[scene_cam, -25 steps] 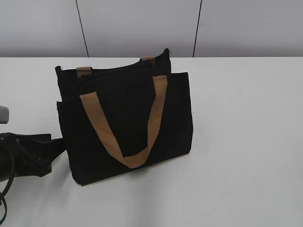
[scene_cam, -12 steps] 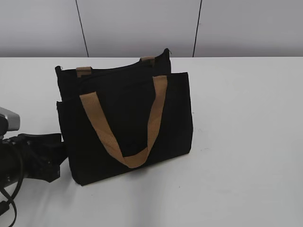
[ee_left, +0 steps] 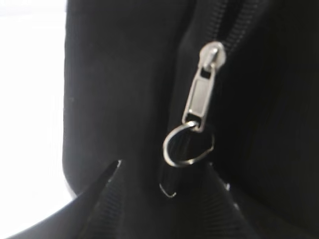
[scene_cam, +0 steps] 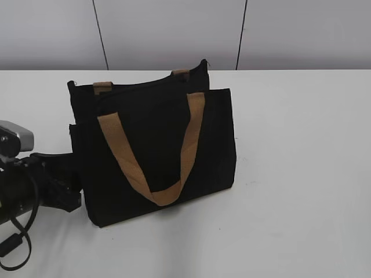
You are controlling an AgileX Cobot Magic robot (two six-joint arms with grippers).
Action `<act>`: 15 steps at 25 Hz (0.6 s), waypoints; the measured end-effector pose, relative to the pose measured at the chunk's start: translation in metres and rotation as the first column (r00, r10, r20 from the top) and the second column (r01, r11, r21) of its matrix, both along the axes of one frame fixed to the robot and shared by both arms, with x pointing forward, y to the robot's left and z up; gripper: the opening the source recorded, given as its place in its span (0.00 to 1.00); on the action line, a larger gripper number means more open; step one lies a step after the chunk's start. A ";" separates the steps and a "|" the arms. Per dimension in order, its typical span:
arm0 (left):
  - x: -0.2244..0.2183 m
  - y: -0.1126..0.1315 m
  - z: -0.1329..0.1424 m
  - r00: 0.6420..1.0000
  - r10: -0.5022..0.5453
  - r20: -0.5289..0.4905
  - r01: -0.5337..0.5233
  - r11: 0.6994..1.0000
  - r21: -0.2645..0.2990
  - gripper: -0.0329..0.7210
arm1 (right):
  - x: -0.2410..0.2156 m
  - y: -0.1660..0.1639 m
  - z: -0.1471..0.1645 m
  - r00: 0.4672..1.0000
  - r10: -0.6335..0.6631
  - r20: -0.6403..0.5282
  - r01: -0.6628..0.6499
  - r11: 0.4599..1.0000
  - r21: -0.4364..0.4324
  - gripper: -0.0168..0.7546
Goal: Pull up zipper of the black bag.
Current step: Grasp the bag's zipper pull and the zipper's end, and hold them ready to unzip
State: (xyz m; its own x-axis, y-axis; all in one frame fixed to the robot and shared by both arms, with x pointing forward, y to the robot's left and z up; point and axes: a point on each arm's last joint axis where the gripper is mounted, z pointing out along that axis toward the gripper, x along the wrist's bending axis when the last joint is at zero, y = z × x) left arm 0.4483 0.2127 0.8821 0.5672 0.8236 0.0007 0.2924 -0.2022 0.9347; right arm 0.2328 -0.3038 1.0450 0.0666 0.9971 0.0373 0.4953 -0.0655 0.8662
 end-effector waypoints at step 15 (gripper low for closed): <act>0.004 -0.004 -0.019 0.999 -0.023 -0.035 0.023 1.000 -0.014 0.51 | 0.000 0.000 0.000 1.000 0.000 0.000 0.000 1.000 0.000 0.50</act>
